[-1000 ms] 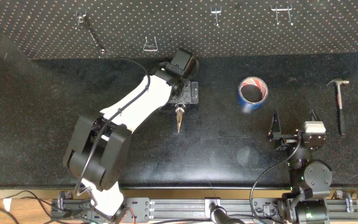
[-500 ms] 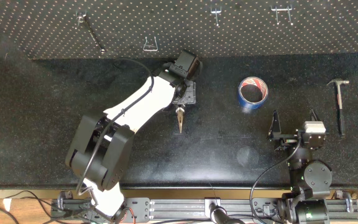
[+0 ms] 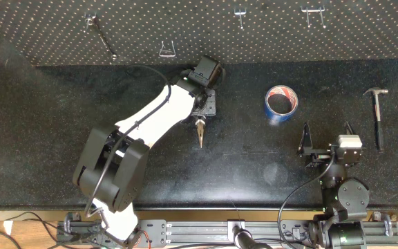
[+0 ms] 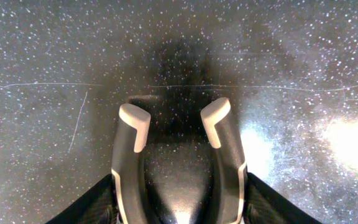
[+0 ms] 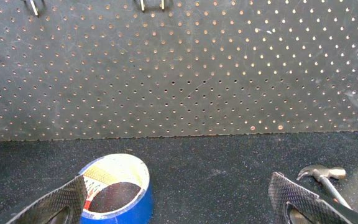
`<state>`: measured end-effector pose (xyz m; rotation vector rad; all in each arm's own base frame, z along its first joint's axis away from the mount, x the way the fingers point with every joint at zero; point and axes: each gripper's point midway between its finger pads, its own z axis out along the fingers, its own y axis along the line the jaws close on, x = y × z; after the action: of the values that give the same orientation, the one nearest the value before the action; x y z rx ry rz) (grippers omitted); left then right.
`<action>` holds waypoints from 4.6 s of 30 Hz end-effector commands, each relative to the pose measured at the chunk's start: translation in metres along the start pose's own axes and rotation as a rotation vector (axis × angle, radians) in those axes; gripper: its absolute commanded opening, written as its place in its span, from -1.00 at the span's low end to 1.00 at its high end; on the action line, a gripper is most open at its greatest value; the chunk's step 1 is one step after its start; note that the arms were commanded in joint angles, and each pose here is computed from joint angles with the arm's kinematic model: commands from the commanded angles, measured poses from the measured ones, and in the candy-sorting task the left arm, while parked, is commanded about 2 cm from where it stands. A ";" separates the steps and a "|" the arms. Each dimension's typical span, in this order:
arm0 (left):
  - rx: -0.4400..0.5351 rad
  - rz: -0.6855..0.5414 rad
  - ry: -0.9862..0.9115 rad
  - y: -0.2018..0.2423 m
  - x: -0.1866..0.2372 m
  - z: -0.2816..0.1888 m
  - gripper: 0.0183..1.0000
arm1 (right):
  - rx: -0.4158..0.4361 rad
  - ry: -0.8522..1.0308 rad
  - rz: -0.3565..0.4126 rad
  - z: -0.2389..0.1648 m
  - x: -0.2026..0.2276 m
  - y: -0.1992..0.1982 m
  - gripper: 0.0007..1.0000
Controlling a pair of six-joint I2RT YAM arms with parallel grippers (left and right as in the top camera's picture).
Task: Place Tools Onto Pegboard
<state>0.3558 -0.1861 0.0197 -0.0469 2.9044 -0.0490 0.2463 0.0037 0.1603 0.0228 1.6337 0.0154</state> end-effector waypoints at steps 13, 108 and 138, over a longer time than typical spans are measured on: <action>0.050 0.087 -0.375 0.018 -0.037 -0.158 -0.98 | 0.012 0.000 0.008 0.000 0.001 -0.002 0.92; 0.079 0.090 -1.361 0.167 0.057 -0.189 0.99 | 0.012 0.000 0.008 0.000 0.001 -0.002 0.92; 0.078 0.088 -1.253 0.168 0.069 -0.163 0.99 | -0.014 0.299 0.217 0.025 -0.053 0.019 0.92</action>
<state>0.2459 -0.0182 0.1567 0.0543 1.6470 -0.0932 0.2587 0.0082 0.1701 0.1566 1.8484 0.1229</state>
